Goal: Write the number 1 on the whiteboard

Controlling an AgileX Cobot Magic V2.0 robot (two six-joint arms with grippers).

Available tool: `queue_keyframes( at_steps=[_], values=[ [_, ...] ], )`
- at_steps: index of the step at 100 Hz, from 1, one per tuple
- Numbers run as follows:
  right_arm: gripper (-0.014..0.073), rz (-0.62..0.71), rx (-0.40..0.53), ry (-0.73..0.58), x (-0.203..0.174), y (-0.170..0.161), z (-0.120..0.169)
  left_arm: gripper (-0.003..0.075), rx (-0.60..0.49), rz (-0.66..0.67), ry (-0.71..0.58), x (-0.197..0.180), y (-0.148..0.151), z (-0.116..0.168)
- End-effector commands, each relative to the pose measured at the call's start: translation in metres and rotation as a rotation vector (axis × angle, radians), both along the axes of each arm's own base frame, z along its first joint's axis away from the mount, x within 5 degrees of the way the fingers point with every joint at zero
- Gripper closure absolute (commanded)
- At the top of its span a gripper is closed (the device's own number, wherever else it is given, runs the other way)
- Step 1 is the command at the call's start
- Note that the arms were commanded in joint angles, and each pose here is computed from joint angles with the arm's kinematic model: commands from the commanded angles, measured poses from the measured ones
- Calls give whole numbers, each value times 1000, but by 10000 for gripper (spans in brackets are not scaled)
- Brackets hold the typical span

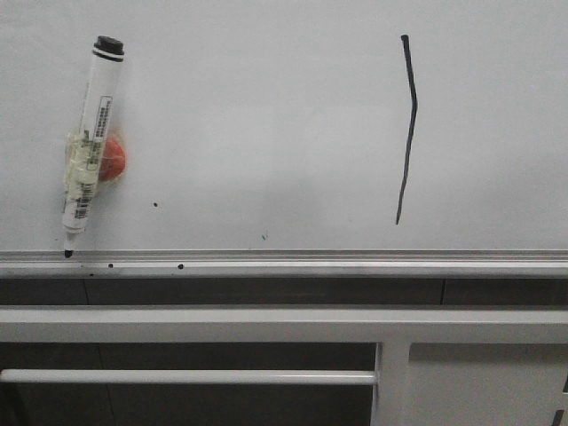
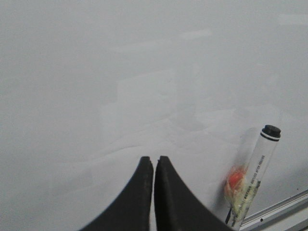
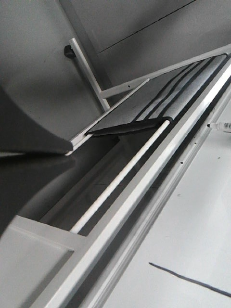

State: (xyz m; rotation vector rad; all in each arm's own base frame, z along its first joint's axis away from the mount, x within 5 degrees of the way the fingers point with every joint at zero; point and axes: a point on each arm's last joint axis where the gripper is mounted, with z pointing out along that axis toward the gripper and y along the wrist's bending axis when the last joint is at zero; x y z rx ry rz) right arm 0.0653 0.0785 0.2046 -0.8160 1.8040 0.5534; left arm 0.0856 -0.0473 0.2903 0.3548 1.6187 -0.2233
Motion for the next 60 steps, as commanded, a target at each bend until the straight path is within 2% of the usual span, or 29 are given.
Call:
queue_keyframes(
  at_steps=[1,39,51,60],
  values=[
    [659,9,-3,-27,2,3,7,741,-25,-11,-35,0,-1,9],
    [659,9,-3,-27,2,3,7,741,-14,29,-40,1,2,10],
    [659,9,-3,-27,2,3,7,741,-40,8,-41,1,4,11],
    [659,3,-6,-28,2,2,7,741,-84,-56,-56,-1,5,14]
  ],
)
